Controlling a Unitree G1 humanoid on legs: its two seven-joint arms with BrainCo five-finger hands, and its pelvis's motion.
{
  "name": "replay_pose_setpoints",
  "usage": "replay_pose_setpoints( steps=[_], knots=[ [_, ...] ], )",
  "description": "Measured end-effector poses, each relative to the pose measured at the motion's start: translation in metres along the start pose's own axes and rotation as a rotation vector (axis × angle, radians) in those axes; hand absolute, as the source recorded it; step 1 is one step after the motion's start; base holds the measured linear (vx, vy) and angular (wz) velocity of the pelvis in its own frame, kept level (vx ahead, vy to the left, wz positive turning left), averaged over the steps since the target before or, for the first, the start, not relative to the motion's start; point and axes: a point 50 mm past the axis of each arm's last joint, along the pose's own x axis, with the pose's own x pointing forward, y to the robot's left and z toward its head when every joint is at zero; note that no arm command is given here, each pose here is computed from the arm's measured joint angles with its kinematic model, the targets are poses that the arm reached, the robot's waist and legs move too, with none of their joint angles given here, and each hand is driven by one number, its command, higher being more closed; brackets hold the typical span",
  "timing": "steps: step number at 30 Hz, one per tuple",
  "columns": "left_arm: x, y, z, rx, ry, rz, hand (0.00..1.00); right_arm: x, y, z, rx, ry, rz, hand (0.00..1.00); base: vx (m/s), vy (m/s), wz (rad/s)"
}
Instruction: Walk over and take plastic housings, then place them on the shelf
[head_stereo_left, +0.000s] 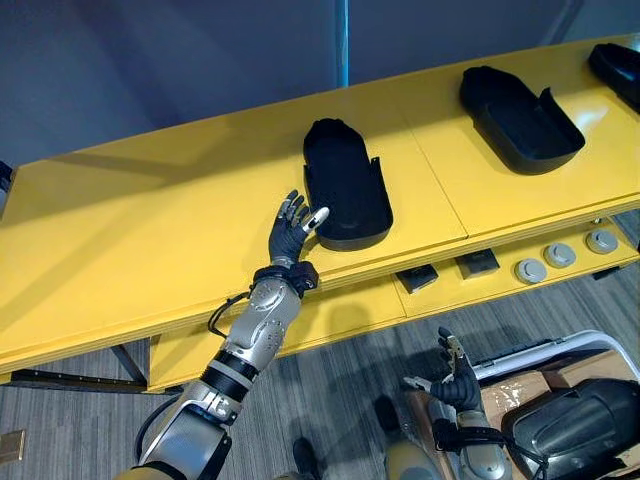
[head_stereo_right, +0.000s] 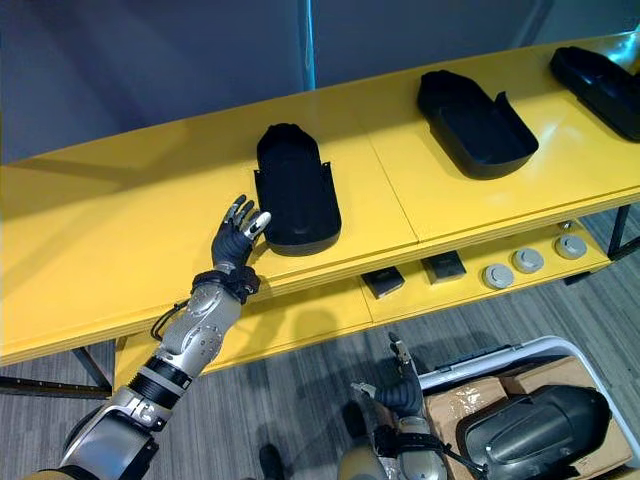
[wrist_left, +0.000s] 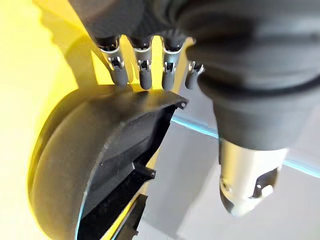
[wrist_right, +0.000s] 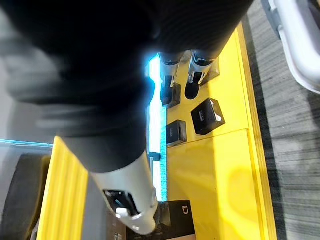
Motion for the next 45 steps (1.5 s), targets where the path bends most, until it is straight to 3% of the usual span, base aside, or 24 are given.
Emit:
replay_pose_setpoints(
  steps=[3, 4, 9, 16, 21, 32, 36, 45],
  knots=[
    [0.0, -0.001, -0.001, -0.004, 0.002, -0.001, 0.0, 0.0, 0.0, 0.0, -0.021, -0.001, 0.004, 0.0, 0.01, 0.007, 0.0],
    [0.0, -0.002, -0.001, -0.003, 0.002, 0.0, 0.0, 0.0, 0.0, 0.001, -0.021, -0.004, 0.004, 1.0, 0.0, 0.0, 0.0],
    [-0.016, 0.007, -0.002, 0.073, -0.075, 0.095, 0.0, 0.002, 0.001, 0.032, -0.047, -0.147, 0.015, 1.0, 0.0, 0.0, 0.0],
    [-0.097, 0.037, 0.021, 0.402, -0.391, 0.382, 0.0, -0.004, -0.004, 0.095, -0.033, -0.481, -0.009, 1.0, 0.0, 0.002, 0.02],
    [-0.142, 0.058, 0.018, 0.606, -0.421, 0.502, 0.0, -0.005, -0.004, 0.105, -0.01, -0.557, -0.005, 1.0, 0.01, 0.005, 0.2],
    [-0.181, 0.093, -0.011, 0.7, -0.242, 0.665, 0.0, 0.03, 0.005, 0.085, 0.088, -0.457, 0.04, 1.0, 0.01, 0.009, 0.27],
    [-0.19, 0.104, -0.034, 0.648, -0.098, 0.654, 0.0, 0.054, 0.012, 0.095, 0.114, -0.474, 0.052, 1.0, 0.01, 0.012, 0.33],
    [-0.192, 0.108, -0.053, 0.603, 0.007, 0.618, 0.0, 0.077, 0.02, 0.109, 0.14, -0.492, 0.019, 1.0, 0.0, 0.018, 0.1]
  ],
)
